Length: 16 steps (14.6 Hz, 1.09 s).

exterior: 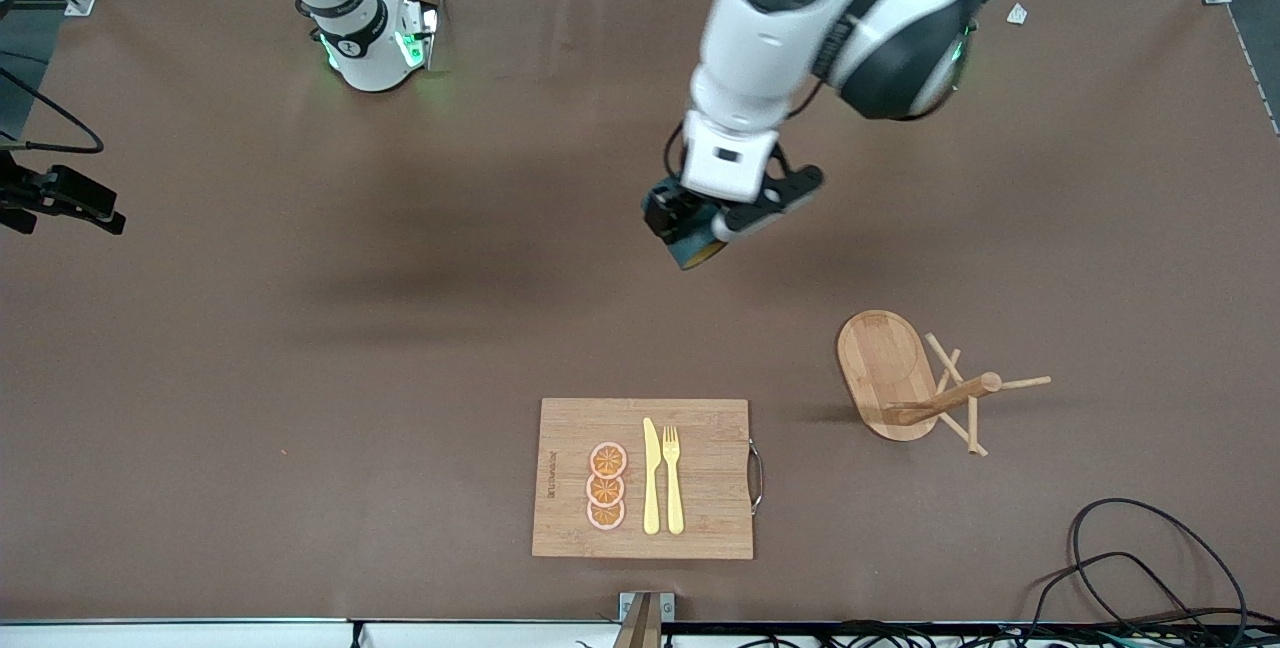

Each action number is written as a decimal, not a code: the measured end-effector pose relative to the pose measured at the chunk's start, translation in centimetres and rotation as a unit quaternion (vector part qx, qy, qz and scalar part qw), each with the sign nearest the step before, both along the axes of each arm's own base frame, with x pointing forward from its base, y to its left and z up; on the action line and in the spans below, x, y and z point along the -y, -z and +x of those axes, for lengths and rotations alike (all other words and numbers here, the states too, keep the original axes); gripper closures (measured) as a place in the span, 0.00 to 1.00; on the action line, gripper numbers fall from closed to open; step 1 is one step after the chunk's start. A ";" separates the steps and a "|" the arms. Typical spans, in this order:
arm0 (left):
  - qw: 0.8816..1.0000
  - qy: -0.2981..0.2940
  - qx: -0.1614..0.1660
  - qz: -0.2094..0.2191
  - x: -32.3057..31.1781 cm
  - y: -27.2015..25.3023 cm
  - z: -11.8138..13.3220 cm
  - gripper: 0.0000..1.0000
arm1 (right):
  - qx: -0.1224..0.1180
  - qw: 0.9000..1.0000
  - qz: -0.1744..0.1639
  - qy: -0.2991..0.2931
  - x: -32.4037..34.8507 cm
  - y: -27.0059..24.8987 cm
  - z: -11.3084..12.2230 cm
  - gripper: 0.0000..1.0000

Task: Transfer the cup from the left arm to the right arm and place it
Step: 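Grasp the teal mug and lift it off the stand peg, then carry the teal mug to mid-table and lower it onto the table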

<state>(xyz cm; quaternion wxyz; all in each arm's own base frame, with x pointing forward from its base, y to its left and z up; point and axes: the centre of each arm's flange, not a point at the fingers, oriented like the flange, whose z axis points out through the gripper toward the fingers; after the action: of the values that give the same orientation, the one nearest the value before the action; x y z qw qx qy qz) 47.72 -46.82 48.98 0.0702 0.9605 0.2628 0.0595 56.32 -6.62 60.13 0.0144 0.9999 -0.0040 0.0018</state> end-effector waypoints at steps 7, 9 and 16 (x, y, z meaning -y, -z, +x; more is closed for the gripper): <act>0.971 0.101 0.162 0.144 11.7 9.3 -10.9 0.16 | 0.000 1.000 0.000 0.000 0.0 0.0 0.0 0.00; 0.956 0.119 0.212 0.165 14.1 12.1 -14.0 0.16 | 0.000 1.000 0.000 0.000 0.0 0.0 0.0 0.00; 0.881 0.149 0.370 0.255 17.5 24.0 -22.2 0.16 | 0.000 1.000 0.000 -0.004 0.1 0.0 0.0 0.00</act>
<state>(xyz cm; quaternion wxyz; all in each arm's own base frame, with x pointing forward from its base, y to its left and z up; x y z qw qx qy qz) 25.50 -64.33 25.03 -0.0766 0.8812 0.0476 0.4640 56.31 -6.71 60.18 0.0145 0.9999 0.0000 0.0019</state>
